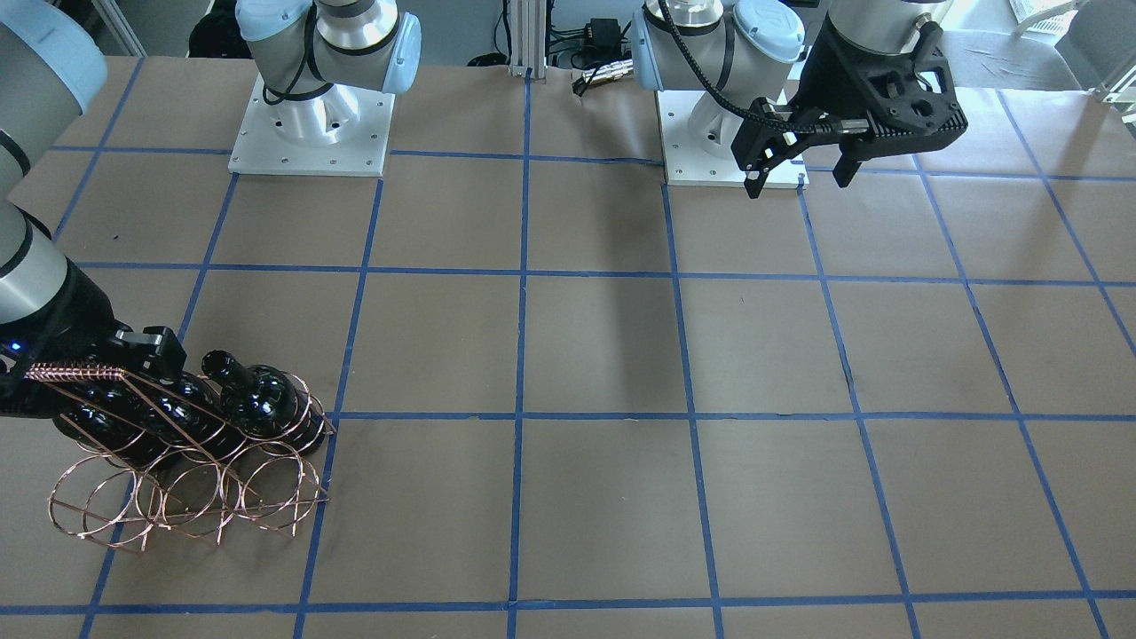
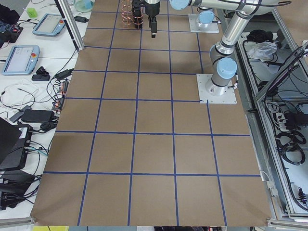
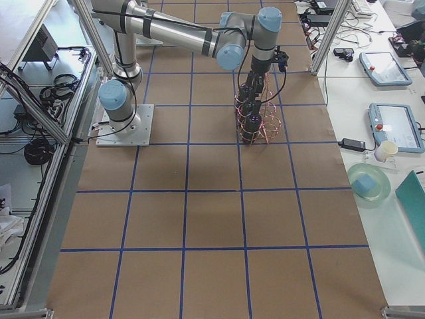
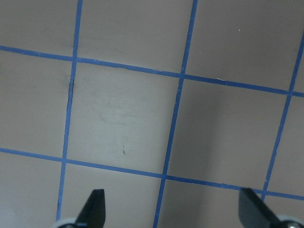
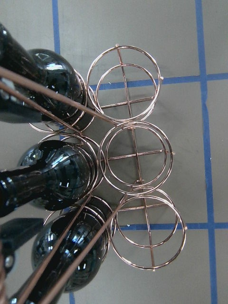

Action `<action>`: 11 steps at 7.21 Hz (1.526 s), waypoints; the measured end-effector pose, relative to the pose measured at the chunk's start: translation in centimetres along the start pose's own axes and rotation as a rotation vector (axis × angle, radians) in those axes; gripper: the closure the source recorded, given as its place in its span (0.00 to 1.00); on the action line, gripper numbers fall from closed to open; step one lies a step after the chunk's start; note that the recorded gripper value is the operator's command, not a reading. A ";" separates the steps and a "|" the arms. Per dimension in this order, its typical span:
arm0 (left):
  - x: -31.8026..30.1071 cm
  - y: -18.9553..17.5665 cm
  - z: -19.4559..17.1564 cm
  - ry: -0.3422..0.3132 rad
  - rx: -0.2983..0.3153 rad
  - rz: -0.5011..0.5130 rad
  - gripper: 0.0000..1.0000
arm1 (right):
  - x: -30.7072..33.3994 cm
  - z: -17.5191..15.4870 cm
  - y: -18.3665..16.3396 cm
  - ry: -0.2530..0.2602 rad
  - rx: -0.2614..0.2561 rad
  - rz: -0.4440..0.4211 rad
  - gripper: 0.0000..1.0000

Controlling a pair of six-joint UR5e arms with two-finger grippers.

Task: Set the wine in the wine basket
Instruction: 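Open the right gripper and raise it away from the rack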

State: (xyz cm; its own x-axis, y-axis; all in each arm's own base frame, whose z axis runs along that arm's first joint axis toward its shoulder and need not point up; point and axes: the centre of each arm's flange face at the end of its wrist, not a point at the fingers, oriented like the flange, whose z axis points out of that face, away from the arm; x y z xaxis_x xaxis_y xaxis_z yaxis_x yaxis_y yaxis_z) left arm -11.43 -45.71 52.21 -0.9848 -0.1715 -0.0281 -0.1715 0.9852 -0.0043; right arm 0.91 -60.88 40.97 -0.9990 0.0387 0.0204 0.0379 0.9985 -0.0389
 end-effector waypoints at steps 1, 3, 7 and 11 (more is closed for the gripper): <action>0.0 0.0 0.0 0.000 0.000 0.000 0.00 | -0.2 -2.2 0.1 0.004 0.021 -0.007 0.01; -0.1 0.0 0.0 -0.012 0.000 0.001 0.00 | -3.9 -8.5 2.7 0.011 0.047 -0.060 0.03; -0.2 0.0 0.0 -0.019 0.006 0.001 0.00 | -15.3 -12.2 9.1 0.021 0.032 -0.089 0.00; -0.2 0.1 -0.4 -0.015 0.015 0.019 0.00 | -14.9 -10.6 9.1 0.023 -0.003 -0.054 0.00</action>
State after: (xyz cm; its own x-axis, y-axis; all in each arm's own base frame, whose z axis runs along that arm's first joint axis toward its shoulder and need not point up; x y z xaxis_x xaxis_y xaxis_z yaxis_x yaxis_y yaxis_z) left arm -11.31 -45.54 52.64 -0.9874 -0.1524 -0.0431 -0.1517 0.9882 -0.0191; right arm 16.37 -51.94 50.89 -0.9989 -0.0143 0.0457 -0.0159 0.9993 -0.0345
